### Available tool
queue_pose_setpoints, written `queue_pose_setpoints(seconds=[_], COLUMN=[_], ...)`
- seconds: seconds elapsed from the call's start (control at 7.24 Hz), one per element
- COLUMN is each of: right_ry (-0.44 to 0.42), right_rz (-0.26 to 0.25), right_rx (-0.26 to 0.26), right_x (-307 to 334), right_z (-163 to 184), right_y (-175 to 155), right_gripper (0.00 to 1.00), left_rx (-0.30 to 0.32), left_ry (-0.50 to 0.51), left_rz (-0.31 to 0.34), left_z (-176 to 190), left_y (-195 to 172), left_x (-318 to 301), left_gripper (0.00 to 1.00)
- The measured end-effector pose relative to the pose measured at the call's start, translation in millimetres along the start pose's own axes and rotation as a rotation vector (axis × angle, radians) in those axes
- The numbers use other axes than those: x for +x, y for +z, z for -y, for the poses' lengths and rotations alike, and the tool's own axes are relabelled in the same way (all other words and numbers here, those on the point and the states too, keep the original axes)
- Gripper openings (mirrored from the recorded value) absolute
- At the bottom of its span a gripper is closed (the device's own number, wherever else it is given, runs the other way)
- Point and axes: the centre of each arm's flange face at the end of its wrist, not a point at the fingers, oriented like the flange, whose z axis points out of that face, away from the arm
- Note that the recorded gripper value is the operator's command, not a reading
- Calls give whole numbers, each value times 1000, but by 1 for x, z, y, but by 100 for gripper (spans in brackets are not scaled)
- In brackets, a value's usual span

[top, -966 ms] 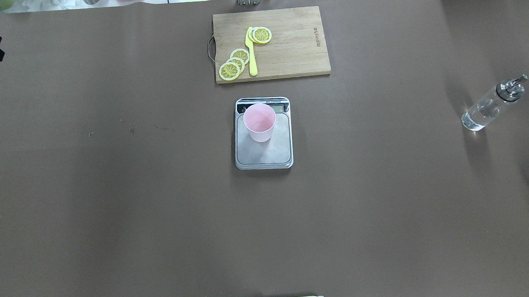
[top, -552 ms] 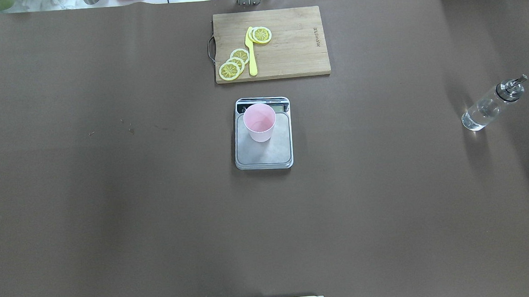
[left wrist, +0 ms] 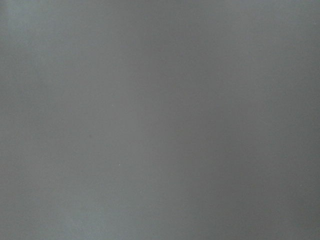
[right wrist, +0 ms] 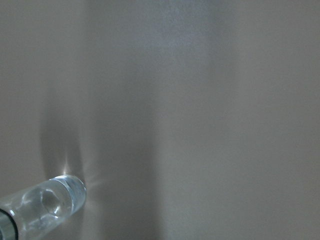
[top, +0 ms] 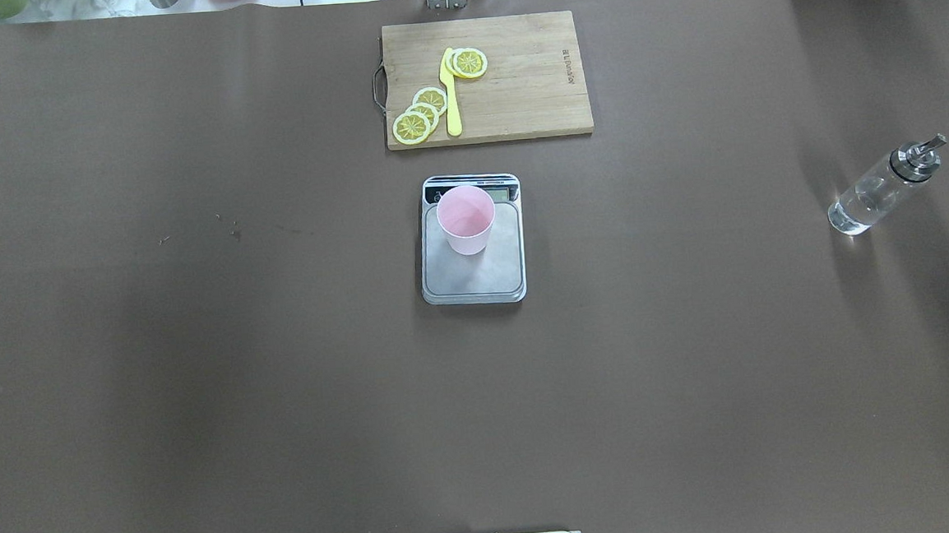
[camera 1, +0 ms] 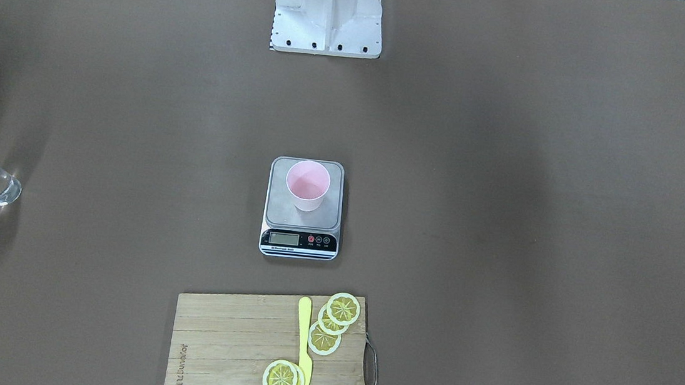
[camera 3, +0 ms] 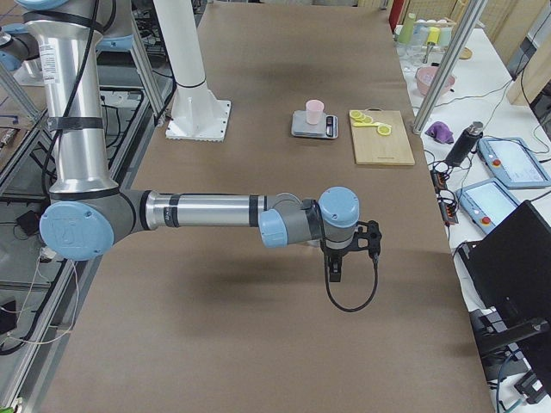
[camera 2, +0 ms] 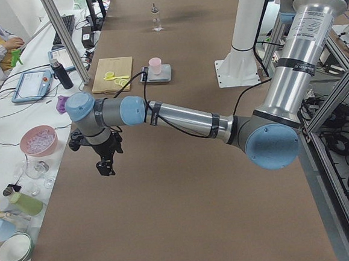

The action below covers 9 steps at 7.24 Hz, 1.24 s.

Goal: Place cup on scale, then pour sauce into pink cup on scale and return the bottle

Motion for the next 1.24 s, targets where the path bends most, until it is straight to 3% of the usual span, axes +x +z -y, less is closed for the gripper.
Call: queue_pose_setpoints(seconds=[0.28,0.55,0.83,1.24], right_ry=[-112,-124,-111,-119], right_rz=[-57,-64,-60,-52], right_rx=[-65,-66,-59,-47], right_x=[8,8,9,23], right_z=[7,9,6,-41], right_y=[-17,-32,-36,-21], right_gripper=[100,100,100,100], left_rx=[-31,-22,7,25], left_ry=[-66,-63,-37,-21], left_rz=[-41,-45,-46,-50], left_z=[-23,-43,-51,-63], left_y=[31,60,61,58], left_x=[-41,-66,-65,-59], left_gripper=[98,98,98,98])
